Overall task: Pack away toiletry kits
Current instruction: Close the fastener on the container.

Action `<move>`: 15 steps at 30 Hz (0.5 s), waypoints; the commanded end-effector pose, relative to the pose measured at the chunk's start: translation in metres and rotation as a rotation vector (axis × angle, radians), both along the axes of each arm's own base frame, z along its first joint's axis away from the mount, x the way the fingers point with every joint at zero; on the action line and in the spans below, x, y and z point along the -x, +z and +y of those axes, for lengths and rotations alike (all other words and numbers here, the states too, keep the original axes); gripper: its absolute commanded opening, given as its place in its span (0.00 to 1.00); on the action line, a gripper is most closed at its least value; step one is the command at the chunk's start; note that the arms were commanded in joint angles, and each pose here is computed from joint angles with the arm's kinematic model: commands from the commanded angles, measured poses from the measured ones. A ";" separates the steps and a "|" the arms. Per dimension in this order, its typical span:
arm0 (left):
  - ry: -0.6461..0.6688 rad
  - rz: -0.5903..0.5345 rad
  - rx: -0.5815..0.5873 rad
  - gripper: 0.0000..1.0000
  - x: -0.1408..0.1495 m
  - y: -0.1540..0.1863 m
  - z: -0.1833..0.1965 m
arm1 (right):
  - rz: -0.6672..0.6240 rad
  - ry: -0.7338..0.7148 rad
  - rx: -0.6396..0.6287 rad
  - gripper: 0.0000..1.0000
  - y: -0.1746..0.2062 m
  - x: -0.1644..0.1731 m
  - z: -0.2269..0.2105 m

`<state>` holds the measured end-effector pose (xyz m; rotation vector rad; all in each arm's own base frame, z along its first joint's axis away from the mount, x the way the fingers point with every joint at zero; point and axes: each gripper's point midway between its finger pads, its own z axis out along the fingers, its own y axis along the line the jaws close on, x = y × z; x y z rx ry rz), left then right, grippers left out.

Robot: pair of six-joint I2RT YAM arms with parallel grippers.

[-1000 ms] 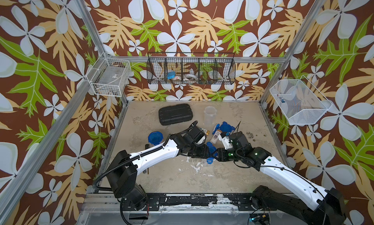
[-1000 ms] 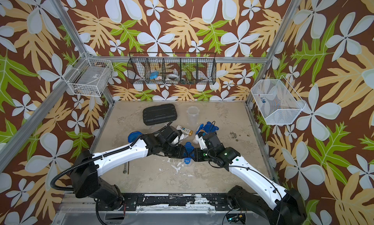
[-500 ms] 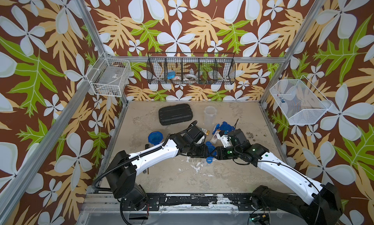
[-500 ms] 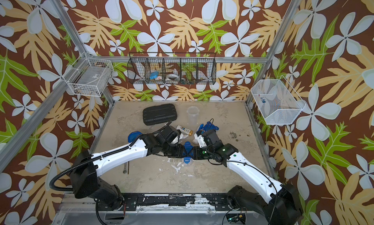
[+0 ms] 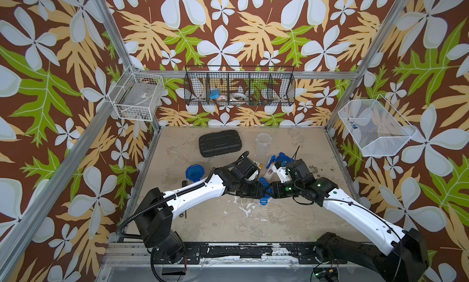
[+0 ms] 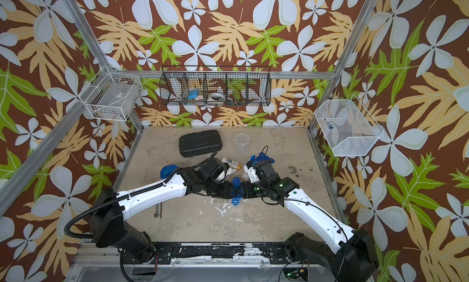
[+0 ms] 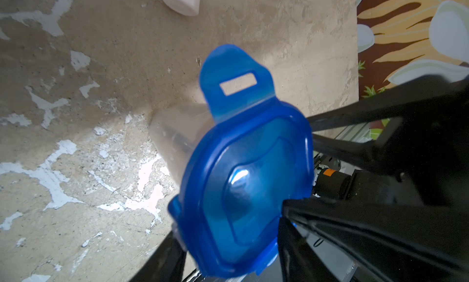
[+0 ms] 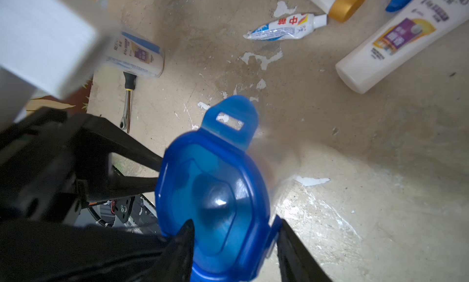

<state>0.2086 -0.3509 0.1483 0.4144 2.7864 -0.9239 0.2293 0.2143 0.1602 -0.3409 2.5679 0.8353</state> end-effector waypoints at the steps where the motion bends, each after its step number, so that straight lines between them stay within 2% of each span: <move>1: -0.023 -0.045 0.031 0.62 -0.008 0.016 0.000 | -0.068 0.037 -0.029 0.54 0.015 -0.007 0.008; 8: -0.028 -0.058 0.021 0.69 -0.013 0.027 0.011 | -0.051 0.021 -0.013 0.54 0.009 -0.008 0.002; 15: -0.026 -0.087 -0.004 0.66 -0.034 0.028 0.011 | -0.023 -0.019 0.014 0.55 -0.002 -0.013 -0.015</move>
